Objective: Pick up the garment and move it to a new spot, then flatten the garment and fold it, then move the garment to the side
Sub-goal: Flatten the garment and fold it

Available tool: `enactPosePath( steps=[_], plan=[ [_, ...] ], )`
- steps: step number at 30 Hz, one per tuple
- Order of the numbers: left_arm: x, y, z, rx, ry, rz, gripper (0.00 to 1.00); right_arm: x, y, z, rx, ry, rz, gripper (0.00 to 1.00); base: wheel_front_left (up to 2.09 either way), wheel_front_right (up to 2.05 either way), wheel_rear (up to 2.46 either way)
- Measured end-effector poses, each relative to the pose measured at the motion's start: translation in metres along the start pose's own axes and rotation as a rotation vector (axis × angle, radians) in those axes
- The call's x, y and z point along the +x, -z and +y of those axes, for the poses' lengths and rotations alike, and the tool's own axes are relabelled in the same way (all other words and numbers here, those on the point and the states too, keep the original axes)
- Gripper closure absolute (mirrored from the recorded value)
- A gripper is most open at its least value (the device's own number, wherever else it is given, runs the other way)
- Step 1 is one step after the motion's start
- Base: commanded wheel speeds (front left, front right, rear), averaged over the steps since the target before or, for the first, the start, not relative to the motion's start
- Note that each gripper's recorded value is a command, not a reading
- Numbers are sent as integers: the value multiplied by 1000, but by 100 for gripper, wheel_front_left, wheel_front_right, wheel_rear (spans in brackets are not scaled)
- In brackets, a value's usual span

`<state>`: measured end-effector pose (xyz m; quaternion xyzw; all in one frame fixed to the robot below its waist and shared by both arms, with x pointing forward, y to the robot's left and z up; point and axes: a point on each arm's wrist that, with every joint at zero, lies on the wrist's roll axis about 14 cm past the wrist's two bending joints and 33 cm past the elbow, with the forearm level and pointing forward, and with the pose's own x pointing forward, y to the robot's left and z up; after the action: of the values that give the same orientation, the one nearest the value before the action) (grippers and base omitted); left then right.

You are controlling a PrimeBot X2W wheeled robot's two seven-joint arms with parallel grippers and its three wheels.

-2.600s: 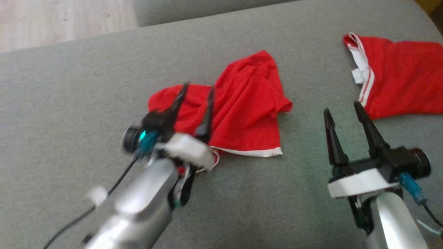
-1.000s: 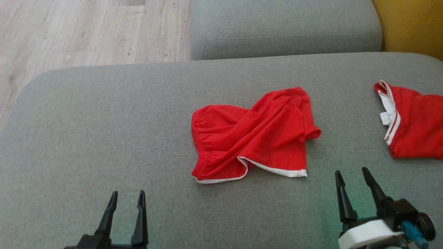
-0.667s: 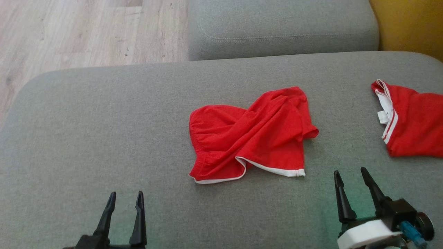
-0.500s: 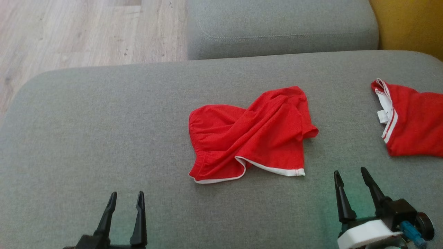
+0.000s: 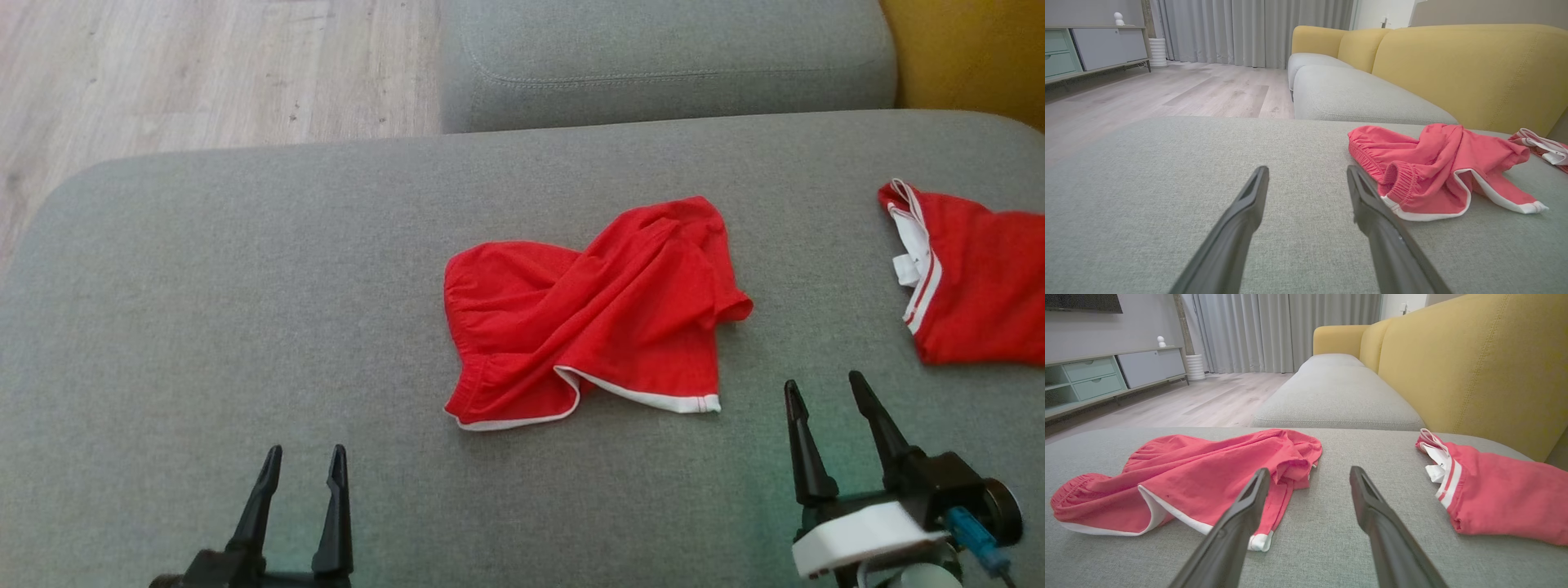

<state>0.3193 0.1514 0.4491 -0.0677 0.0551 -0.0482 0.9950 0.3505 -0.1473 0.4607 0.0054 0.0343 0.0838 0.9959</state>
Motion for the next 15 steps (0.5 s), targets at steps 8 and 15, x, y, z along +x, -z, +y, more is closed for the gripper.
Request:
enactPosePath(
  steps=[8,15],
  plan=[
    [2,2,-8,-1,27,6,0,0,1,2,19,-3,0,0,0,0,0],
    [26,16,-39,7,148,61,0,18,21,19,118,-45,95,0,0,0,0]
  ],
)
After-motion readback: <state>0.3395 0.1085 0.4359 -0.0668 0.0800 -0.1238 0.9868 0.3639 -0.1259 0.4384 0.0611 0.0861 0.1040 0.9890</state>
